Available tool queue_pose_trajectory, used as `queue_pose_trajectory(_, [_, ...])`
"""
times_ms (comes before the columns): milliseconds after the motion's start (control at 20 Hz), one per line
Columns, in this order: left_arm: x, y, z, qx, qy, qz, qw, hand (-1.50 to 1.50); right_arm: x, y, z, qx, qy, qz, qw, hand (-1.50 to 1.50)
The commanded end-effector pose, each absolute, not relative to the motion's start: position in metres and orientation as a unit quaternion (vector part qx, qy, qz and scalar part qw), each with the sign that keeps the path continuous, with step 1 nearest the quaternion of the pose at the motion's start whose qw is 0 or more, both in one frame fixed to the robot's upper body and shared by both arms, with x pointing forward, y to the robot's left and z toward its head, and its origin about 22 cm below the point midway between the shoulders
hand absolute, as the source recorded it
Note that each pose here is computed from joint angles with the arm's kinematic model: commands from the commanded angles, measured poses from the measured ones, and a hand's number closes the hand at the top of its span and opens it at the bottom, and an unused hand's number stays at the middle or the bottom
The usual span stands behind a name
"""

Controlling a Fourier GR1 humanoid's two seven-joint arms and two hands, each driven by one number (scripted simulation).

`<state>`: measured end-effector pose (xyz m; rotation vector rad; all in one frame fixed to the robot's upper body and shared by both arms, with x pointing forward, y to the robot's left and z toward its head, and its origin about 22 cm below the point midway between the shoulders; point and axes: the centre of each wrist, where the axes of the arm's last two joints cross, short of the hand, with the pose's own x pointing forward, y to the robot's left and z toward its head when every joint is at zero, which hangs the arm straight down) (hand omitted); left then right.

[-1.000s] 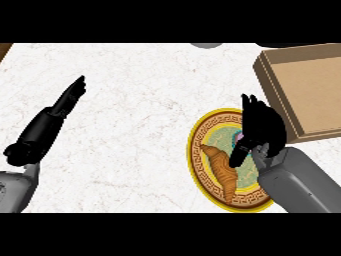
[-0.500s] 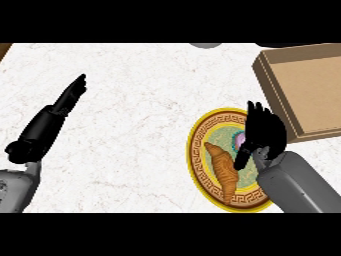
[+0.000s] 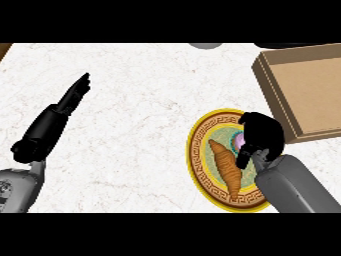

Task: Pick the cupcake from the plate and place it in the cardboard box

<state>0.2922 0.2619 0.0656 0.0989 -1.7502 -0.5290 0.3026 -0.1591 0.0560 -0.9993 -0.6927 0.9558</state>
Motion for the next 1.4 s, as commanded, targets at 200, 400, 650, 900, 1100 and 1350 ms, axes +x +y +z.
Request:
queue_pose_trajectory(200, [0.304,0.265,0.066,0.039,-0.759,-0.227,0.609,0.00,0.298,-0.139,0.049,-0.513,-0.311,0.452,0.660,1.50])
queue_pose_trajectory(400, [0.289,0.267,0.067,0.040,-0.761,-0.228,0.606,0.00,0.291,-0.189,0.042,-0.451,-0.384,0.540,0.598,1.50])
queue_pose_trajectory(650, [0.296,0.258,0.070,0.023,-0.761,-0.240,0.602,0.00,0.229,-0.102,0.061,-0.182,-0.558,0.713,0.383,1.50])
queue_pose_trajectory(900, [0.292,0.267,0.064,0.034,-0.753,-0.231,0.615,0.00,0.196,-0.119,0.097,-0.044,-0.661,0.719,0.213,1.50])
queue_pose_trajectory(1100, [0.290,0.276,0.062,0.048,-0.753,-0.219,0.619,0.00,0.182,-0.153,0.134,-0.011,-0.707,0.701,0.093,1.50])
queue_pose_trajectory(1350, [0.285,0.281,0.064,0.062,-0.757,-0.201,0.618,0.00,0.190,-0.211,0.163,-0.023,-0.758,0.646,0.089,1.50])
